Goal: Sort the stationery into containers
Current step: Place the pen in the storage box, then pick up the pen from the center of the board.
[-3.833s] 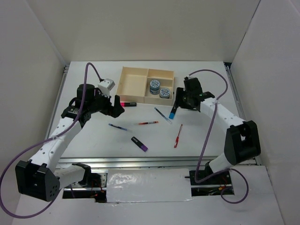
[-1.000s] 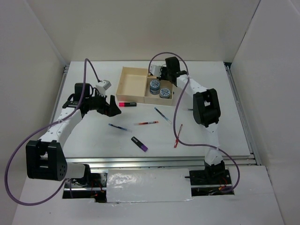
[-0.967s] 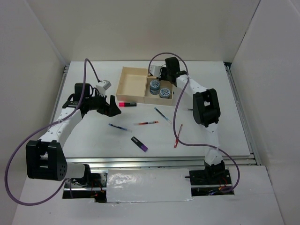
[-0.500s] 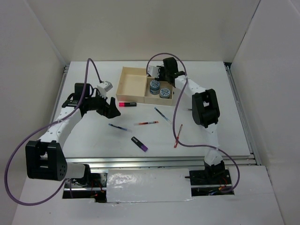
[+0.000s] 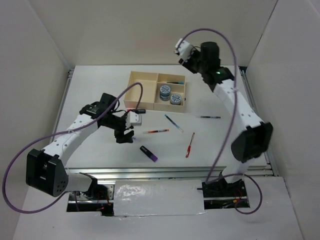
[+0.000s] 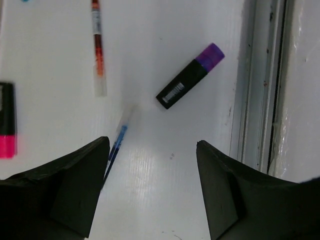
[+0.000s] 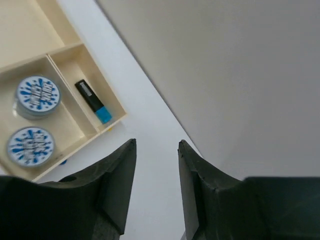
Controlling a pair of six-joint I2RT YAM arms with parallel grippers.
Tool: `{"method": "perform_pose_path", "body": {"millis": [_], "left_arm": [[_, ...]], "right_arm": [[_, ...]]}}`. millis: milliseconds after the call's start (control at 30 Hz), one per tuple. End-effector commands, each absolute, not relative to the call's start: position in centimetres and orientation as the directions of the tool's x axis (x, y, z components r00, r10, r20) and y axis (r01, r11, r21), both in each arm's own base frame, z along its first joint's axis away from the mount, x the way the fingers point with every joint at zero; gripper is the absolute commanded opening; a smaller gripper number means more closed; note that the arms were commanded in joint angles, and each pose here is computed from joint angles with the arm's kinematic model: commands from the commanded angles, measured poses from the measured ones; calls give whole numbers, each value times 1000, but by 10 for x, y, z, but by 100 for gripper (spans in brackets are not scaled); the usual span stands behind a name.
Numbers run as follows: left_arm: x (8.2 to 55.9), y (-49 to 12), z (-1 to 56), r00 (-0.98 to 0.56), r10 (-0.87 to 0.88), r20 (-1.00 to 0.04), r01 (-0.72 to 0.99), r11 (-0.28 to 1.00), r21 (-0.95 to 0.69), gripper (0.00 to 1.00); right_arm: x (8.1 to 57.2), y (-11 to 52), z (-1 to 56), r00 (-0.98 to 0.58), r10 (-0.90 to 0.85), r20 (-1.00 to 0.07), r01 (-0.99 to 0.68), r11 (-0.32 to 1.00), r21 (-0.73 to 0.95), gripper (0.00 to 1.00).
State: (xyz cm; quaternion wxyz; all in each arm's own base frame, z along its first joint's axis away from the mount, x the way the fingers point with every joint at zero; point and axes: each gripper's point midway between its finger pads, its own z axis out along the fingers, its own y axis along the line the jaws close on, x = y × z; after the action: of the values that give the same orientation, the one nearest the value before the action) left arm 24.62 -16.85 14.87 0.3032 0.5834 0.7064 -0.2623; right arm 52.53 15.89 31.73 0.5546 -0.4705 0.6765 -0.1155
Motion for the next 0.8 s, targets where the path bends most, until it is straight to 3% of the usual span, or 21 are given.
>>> {"method": "perform_pose_path", "body": {"millis": [0, 167, 333, 767], "left_arm": [[227, -187, 131, 140, 712, -688, 990, -100, 99, 82], [217, -218, 97, 304, 737, -604, 951, -268, 151, 79], [207, -246, 68, 411, 724, -554, 905, -397, 153, 75], [203, -259, 11, 488, 741, -461, 860, -499, 108, 57]], "right_arm": [[453, 129, 329, -103, -586, -804, -545, 709, -447, 47], [364, 107, 274, -319, -457, -830, -589, 782, -204, 59], [305, 92, 241, -412, -365, -835, -559, 825, -85, 62], [276, 65, 233, -467, -273, -841, -492, 871, -10, 63]]}}
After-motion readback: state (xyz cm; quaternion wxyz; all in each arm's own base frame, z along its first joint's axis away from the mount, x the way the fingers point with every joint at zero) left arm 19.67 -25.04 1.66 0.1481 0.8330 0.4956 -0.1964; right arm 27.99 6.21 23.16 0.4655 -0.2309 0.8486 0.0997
